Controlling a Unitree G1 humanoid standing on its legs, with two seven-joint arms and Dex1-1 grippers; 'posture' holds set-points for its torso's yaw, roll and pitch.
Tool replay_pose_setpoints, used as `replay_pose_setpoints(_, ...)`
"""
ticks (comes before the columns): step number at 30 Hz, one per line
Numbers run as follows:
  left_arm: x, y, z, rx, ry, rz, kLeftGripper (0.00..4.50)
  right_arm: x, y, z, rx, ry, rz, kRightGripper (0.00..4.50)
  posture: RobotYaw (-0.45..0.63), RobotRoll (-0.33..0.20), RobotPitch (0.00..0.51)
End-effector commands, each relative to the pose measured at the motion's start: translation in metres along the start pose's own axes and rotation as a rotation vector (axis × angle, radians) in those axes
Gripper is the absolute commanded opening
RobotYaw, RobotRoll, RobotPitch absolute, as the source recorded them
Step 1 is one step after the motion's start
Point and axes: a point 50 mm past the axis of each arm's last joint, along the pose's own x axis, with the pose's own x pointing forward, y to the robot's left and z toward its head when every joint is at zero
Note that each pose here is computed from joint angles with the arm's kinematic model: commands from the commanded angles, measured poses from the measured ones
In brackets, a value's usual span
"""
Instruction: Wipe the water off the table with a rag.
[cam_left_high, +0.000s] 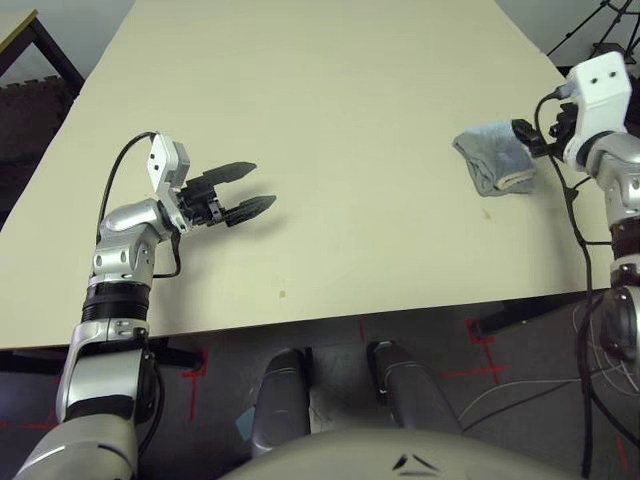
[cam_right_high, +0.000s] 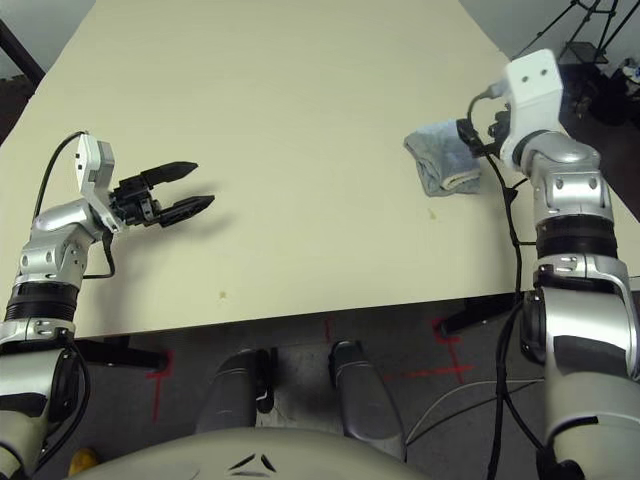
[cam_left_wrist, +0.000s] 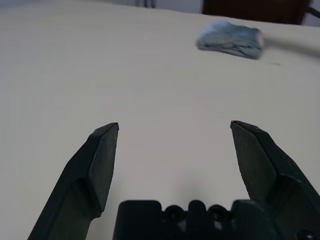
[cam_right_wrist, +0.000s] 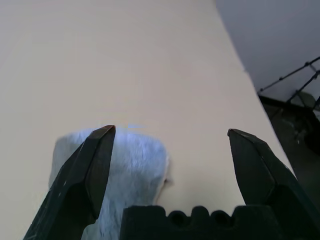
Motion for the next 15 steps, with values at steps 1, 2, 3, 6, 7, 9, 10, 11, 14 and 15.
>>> replay_pose_setpoints(1,-0.006,0.013,-0.001,0.026,-0.052,0.231,4.5,-0.005,0.005,0.001,0.082,-0.094,0.001,4.49,-0.14,0.0,0.146)
replay_pose_setpoints(2,-0.009,0.016,-0.001,0.031,-0.066,0.294,4.5,-0.006,0.008,0.001,0.103,-0.113,0.007,4.49,-0.13,0.0,0.148)
replay_pose_setpoints(3,-0.012,0.02,-0.001,0.039,-0.08,0.359,4.5,-0.006,0.01,0.0,0.116,-0.133,0.014,4.49,-0.13,0.0,0.153)
replay_pose_setpoints(6,-0.022,0.03,-0.002,0.061,-0.084,0.531,4.5,-0.006,0.015,-0.002,0.143,-0.154,0.019,4.49,-0.12,0.0,0.163)
replay_pose_setpoints(7,-0.028,0.034,-0.003,0.082,-0.076,0.604,4.5,-0.006,0.016,-0.005,0.157,-0.157,0.021,4.49,-0.12,0.0,0.165)
replay_pose_setpoints(9,-0.038,0.041,-0.004,0.109,-0.061,0.718,4.5,-0.006,0.018,-0.009,0.181,-0.158,0.022,4.49,-0.1,0.0,0.173)
replay_pose_setpoints(10,-0.042,0.044,-0.006,0.118,-0.05,0.772,4.5,-0.005,0.019,-0.012,0.193,-0.154,0.021,4.49,-0.1,0.0,0.175)
replay_pose_setpoints(11,-0.045,0.046,-0.007,0.127,-0.041,0.811,4.5,-0.005,0.02,-0.014,0.204,-0.151,0.02,4.49,-0.09,0.0,0.175)
replay_pose_setpoints(14,-0.054,0.051,-0.009,0.139,-0.023,0.912,4.5,-0.003,0.02,-0.022,0.24,-0.139,0.02,4.49,-0.07,0.0,0.176)
replay_pose_setpoints(15,-0.056,0.052,-0.01,0.142,-0.021,0.931,4.5,-0.003,0.02,-0.025,0.241,-0.135,0.022,4.49,-0.07,0.0,0.176)
